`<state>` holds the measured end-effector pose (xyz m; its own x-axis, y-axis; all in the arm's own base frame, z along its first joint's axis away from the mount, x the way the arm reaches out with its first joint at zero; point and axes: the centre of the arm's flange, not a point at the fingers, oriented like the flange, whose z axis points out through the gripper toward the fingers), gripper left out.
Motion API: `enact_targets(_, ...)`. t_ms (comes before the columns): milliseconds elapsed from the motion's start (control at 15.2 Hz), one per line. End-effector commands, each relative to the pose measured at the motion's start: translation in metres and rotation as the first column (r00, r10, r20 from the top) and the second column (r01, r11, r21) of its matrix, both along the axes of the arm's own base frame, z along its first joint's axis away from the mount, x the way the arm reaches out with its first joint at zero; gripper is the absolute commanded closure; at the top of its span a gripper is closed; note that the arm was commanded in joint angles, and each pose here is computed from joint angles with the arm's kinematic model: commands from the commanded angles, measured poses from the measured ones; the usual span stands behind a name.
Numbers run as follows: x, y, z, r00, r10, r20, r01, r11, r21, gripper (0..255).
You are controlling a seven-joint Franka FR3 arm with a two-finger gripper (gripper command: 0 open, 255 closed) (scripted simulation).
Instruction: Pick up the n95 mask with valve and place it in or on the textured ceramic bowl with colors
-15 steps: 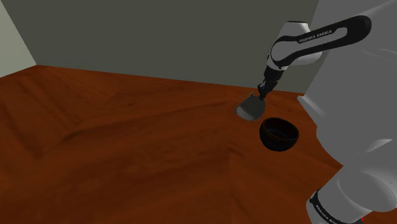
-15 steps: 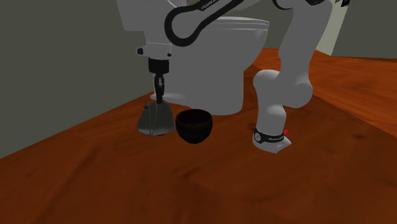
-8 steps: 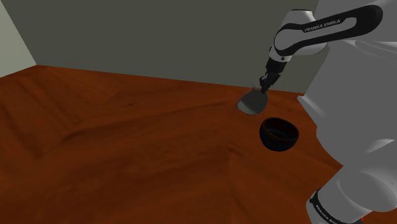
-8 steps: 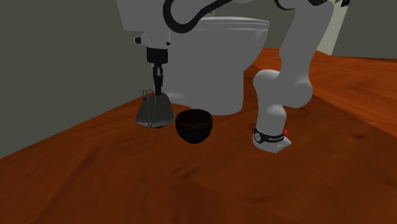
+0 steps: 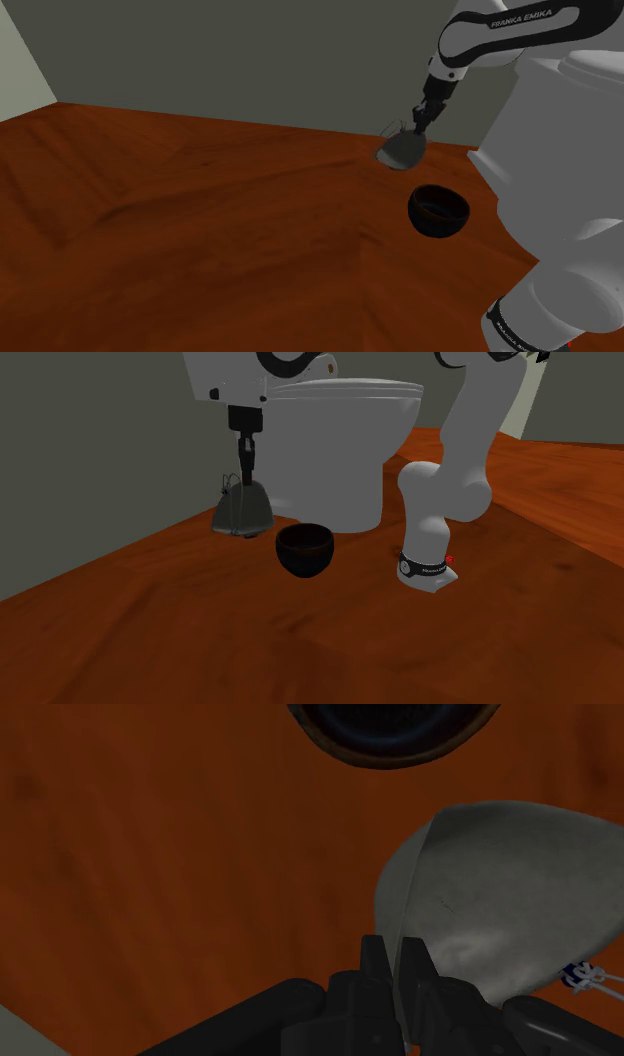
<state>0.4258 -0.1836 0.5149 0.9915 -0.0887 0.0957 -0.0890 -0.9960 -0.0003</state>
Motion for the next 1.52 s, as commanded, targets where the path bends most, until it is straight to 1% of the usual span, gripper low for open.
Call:
enact_targets(0, 0.0, 0.001, 0.012, 1.0, 0.0, 0.0, 0.0, 1.0, 0.0, 255)
enact_targets(264, 0.0, 0.001, 0.029, 1.0, 0.0, 0.0, 0.0, 1.0, 0.0, 255)
enact_targets(1122, -0.159, -0.037, 0.082, 1.0, 0.0, 0.0, 0.0, 1.0, 0.0, 255)
enact_targets(1188, -0.176, -0.041, 0.087, 1.0, 0.0, 0.0, 0.0, 1.0, 0.0, 255)
enact_targets(1452, -0.176, -0.041, 0.066, 1.0, 0.0, 0.0, 0.0, 1.0, 0.0, 255)
